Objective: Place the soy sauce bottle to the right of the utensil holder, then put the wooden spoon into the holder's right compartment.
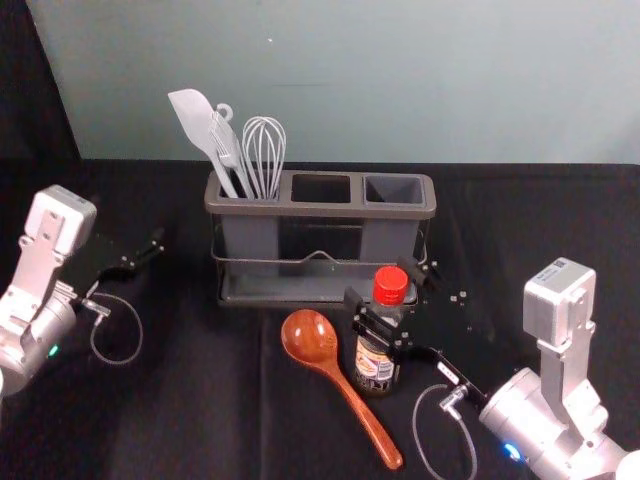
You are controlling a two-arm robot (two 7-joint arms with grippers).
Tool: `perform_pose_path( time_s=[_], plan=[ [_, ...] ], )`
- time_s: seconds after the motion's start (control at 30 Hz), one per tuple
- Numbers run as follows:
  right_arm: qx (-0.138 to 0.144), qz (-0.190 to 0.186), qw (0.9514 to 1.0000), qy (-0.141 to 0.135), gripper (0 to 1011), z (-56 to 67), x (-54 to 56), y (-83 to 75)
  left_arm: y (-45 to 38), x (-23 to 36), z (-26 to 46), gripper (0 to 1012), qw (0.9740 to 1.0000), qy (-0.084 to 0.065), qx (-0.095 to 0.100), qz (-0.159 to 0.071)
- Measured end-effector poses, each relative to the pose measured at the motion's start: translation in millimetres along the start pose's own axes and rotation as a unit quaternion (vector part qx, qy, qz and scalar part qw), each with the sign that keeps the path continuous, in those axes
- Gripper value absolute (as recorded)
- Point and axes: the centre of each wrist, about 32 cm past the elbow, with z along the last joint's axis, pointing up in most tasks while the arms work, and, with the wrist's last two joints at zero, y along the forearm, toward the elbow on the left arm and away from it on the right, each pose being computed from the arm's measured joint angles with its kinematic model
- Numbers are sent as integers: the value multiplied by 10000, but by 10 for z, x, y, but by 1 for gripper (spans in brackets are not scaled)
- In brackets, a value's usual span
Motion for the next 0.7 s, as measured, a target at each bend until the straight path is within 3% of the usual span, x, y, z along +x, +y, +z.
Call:
perform_pose_path(
  time_s=[0.43,0.5,0.7],
  plan=[
    [19,-55,10000,45,536,-5,14,-7,0,0,0,1000,10000,0,0,0],
    [32,-60,10000,50,425,-2,16,-12,0,0,0,1000,10000,0,0,0],
    [58,-66,9999,61,381,7,8,-26,0,0,0,1000,10000,0,0,0]
  ],
)
